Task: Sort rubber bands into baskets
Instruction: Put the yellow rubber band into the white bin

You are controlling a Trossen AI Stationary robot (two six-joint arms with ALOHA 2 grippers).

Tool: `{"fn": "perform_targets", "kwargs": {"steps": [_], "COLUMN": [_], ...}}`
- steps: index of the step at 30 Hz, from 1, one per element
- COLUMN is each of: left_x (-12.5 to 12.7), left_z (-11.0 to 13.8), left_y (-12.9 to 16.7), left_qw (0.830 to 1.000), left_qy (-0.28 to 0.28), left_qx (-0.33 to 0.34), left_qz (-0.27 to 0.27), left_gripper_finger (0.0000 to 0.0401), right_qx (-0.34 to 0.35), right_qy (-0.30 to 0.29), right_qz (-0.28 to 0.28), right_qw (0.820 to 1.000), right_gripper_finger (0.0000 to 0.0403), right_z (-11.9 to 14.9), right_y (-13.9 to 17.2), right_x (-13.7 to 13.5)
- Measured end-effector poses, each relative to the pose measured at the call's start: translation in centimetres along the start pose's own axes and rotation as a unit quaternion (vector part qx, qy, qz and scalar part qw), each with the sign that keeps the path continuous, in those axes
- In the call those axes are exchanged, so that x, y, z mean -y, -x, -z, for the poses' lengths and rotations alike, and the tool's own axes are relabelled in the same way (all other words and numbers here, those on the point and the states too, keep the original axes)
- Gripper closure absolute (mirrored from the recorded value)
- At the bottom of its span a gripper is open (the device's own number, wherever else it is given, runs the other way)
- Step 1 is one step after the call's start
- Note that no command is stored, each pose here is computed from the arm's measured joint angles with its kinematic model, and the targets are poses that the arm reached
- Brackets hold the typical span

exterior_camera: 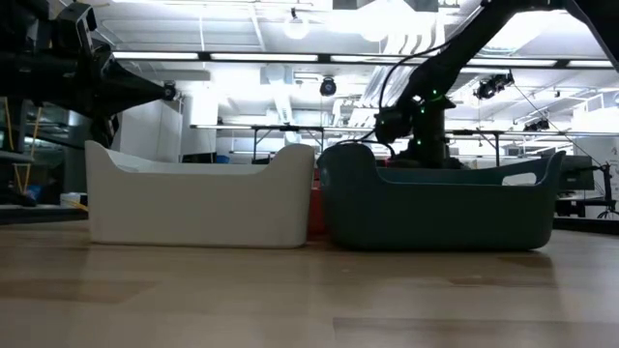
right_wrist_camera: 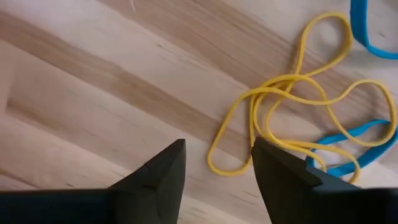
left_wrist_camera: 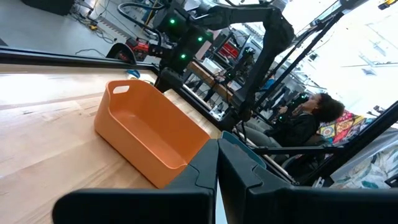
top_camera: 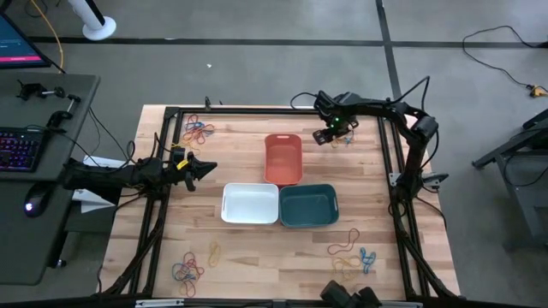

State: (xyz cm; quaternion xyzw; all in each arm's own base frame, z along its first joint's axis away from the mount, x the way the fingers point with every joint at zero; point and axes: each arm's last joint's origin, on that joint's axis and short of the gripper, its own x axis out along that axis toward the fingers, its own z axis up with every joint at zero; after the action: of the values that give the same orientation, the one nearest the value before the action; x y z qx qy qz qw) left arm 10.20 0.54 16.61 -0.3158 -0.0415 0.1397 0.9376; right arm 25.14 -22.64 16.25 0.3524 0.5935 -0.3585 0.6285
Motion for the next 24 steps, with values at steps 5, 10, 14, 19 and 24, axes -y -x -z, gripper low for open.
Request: {"fn": "perform_targets", "kwargs": {"steps": [5, 10, 14, 19, 24], "left_x": [0.0, 0.0, 0.0, 0.0, 0.0], "left_z": [0.0, 0.0, 0.0, 0.0, 0.0], "left_y": [0.0, 0.0, 0.0, 0.0, 0.0], "left_qw": [1.0, 1.0, 1.0, 1.0, 1.0], "left_qy": [0.0, 0.0, 0.0, 0.0, 0.0], "left_qx": [0.0, 0.0, 0.0, 0.0, 0.0], "left_qz": [0.0, 0.0, 0.0, 0.0, 0.0], "left_gripper_finger": [0.04, 0.04, 0.04, 0.04, 0.04], "right_qx": [-0.004, -0.019, -0.028, -0.03, -0.038], "right_qy": [-0.019, -0.03, -0.032, -0.016, 0.014], "right_qz": [-0.008, -0.011, -0.006, 0.011, 0.011], "right_qw": [1.0, 0.999, 0.999, 0.999, 0.999], "right_gripper_finger": [0.0255, 0.0268, 0.0269, 0.0274, 0.0351], "right_z": [0.0, -0.1, -0.3, -0.4, -0.2], "right_y": [-0.1, -1.2, -2.1, -2.5, -2.6], "right_x": [-0.1, -0.2, -0.2, -0.2, -0.2]}}
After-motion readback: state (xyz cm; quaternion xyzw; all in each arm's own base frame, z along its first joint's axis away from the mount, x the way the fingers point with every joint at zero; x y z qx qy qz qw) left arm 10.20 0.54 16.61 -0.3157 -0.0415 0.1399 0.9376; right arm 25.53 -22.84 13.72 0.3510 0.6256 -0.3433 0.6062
